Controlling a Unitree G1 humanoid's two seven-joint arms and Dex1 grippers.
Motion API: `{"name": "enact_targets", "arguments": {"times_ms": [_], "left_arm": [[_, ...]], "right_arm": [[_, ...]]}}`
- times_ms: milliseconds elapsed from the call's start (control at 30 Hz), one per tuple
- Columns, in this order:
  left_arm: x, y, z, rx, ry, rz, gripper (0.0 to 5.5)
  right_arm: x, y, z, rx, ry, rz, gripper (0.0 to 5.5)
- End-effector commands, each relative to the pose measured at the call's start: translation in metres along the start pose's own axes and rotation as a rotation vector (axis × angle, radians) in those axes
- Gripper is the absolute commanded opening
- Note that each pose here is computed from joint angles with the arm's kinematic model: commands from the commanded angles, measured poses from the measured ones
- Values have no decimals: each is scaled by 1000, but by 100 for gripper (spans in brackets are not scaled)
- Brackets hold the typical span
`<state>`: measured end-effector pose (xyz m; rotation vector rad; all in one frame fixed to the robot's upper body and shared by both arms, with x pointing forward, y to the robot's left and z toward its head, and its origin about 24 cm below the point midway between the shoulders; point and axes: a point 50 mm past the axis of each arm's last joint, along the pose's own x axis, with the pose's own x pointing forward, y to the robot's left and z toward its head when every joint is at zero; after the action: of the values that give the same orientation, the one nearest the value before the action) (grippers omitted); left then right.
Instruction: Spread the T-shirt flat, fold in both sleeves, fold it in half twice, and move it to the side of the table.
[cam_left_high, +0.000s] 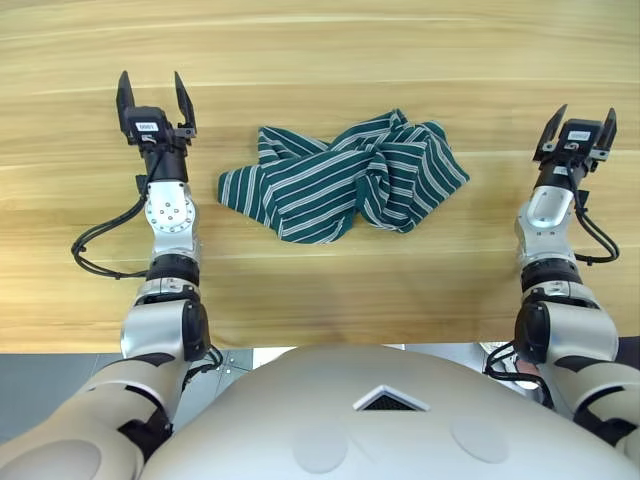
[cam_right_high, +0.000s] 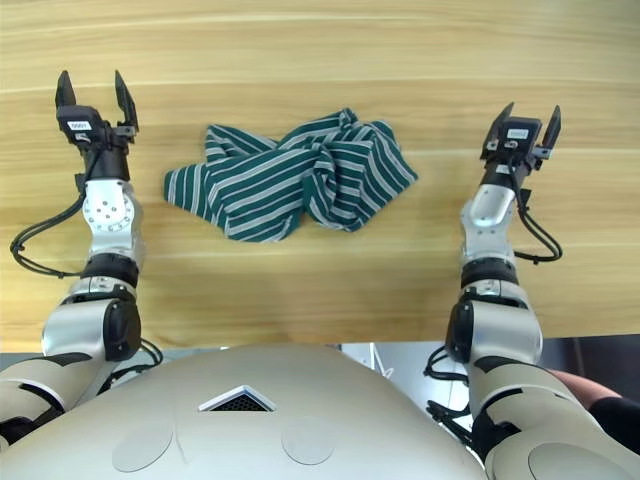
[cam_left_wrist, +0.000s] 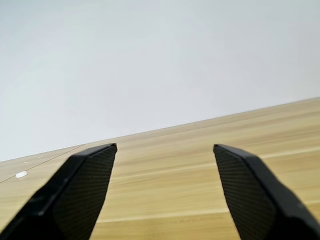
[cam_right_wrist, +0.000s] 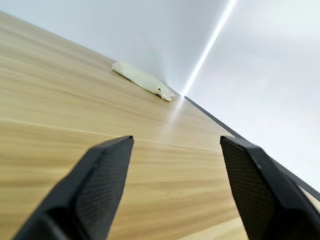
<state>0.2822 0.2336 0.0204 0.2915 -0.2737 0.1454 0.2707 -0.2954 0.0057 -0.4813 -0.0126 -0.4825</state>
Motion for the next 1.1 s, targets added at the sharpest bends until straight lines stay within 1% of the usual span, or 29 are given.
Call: {"name": "enact_targets", "arguments": {"times_ms": [33,133,167,233,300,367,433,533,600,667,767,833,900,1000,1100], "left_arm": [[-2,-13,-2,3,15,-66,359],[-10,-14,-1,-119,10,-71,359],[-14,-13,5,-178,-34,-99,359],[-28,-15,30,-235,-174,-247,359],[-50,-20,54,-234,-254,-422,359],[-72,-24,73,-181,-281,-597,359],[-93,-26,89,-84,-276,-778,359],[-127,-23,106,69,-210,-1091,359],[-146,-22,108,206,-149,-1289,359],[-156,-19,96,382,-81,-1419,359],[-149,-15,79,590,-39,-1429,359],[-146,-17,74,663,-39,-1414,359],[-144,-24,69,695,-58,-1382,359],[-144,-30,56,752,-44,-1366,359],[-148,-40,53,716,-53,-1349,359]], "right_arm": [[6,8,9,10,-30,10,322],[4,20,16,-33,-89,91,322],[1,23,22,-59,-150,129,322],[-11,28,34,-113,-290,242,322],[-24,27,39,-143,-353,330,322],[-38,23,40,-212,-386,441,322],[-58,20,44,-312,-436,603,322],[-90,13,59,-458,-523,853,322],[-109,6,70,-548,-582,1009,322],[-125,0,78,-609,-616,1138,322],[-127,-4,80,-670,-605,1181,322],[-123,-7,82,-697,-597,1168,322],[-124,-8,83,-702,-592,1172,322],[-125,-11,81,-725,-572,1172,322],[-125,-14,77,-746,-550,1173,322]]}}
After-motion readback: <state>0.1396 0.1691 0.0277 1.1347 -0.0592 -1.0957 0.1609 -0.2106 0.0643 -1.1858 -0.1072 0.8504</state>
